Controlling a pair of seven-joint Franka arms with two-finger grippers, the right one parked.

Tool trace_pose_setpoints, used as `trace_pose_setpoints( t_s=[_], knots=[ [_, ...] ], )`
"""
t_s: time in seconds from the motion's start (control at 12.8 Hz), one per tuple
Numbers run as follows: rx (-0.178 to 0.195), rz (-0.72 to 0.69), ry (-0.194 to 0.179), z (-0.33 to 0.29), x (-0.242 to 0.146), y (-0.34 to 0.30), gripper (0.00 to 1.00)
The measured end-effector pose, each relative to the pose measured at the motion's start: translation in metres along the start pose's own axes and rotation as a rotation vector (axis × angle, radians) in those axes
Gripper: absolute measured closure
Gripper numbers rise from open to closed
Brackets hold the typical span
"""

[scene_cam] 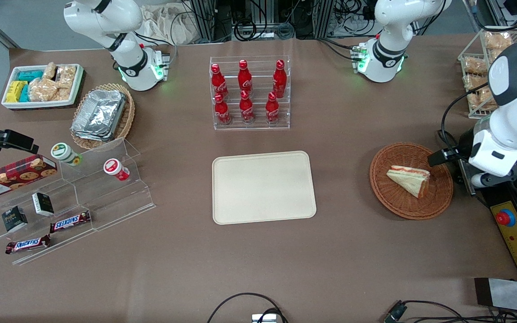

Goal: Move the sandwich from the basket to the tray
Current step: 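Lower the open left gripper over the sandwich in the wicker basket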

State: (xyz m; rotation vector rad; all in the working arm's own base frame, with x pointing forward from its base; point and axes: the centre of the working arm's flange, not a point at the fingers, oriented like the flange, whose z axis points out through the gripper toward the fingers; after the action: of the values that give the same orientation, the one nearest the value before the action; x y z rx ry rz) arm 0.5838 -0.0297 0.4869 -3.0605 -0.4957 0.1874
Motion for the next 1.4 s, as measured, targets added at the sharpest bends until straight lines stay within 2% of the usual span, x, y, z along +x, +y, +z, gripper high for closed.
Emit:
trace_pose_setpoints(
  t_s=[0.39, 0.78, 1.01, 1.4],
  knots=[
    [-0.025, -0.191, 0.02, 0.092, 0.013, -0.014, 0.0],
    [-0.072, -0.278, 0.071, 0.172, 0.011, -0.051, 0.0],
    [-0.084, -0.312, 0.063, 0.202, 0.015, -0.064, 0.0],
    [-0.085, -0.365, 0.026, 0.226, 0.017, -0.063, 0.0]
  ],
)
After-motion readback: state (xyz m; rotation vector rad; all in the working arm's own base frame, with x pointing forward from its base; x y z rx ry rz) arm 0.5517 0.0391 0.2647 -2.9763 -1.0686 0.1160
